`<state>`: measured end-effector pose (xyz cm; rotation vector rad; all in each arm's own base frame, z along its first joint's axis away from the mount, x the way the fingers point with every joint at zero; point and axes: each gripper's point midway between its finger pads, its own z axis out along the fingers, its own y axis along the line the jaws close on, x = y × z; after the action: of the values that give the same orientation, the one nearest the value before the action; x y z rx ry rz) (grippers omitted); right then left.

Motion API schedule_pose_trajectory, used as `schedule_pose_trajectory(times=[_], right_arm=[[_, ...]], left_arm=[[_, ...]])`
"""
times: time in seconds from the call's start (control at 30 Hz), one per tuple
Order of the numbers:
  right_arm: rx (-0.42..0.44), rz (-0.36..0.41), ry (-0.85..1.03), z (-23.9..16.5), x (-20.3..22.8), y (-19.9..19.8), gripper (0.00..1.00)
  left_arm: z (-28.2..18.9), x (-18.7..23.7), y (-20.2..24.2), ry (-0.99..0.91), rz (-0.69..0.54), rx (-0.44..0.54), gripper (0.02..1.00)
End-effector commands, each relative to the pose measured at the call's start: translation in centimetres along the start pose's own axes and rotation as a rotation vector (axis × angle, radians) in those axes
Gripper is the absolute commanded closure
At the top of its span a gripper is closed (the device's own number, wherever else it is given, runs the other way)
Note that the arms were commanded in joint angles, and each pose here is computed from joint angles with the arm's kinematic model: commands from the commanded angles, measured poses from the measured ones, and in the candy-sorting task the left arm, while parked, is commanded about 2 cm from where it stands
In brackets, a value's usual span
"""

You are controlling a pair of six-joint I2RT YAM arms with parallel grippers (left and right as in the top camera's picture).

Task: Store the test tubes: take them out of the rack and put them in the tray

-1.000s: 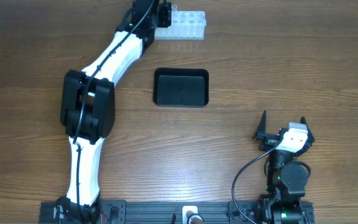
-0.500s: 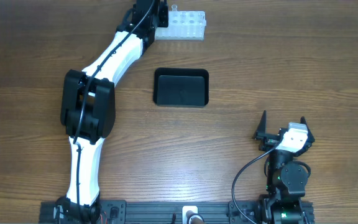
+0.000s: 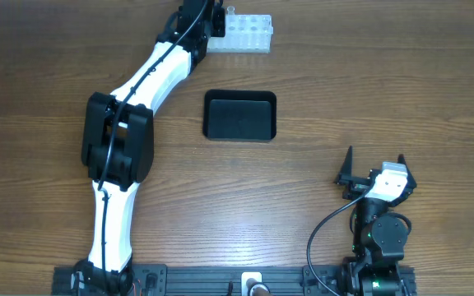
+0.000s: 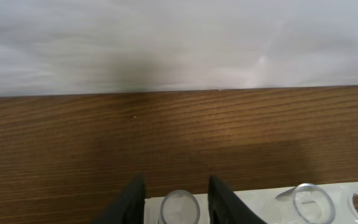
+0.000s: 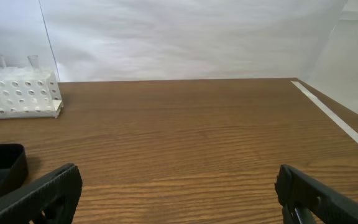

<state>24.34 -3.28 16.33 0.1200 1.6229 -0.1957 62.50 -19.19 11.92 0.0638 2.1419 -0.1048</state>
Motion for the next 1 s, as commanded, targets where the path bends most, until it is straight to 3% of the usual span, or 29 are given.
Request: schedule_pose_trajectory(times=[0.03, 0.43, 0.7, 1.0], right_arm=[[0.020, 0.000, -0.002, 0.0, 0.1, -0.4, 0.007], [0.020, 0.000, -0.002, 0.0, 0.1, -0.4, 0.009], [0.020, 0.000, -0.002, 0.0, 0.1, -0.4, 0.009], [0.020, 0.000, -0.002, 0.0, 0.1, -0.4, 0.007]], left_arm=[[0.7, 0.4, -0.1, 0.004, -0.004, -0.009, 0.724], [0.8, 0.4, -0.1, 0.004, -0.004, -0.009, 0.871], [0.5, 0.1, -0.1, -0.003, -0.005, -0.007, 0.884], [-4.0, -5.8, -0.1, -0.108, -0.022, 0.000, 0.928]])
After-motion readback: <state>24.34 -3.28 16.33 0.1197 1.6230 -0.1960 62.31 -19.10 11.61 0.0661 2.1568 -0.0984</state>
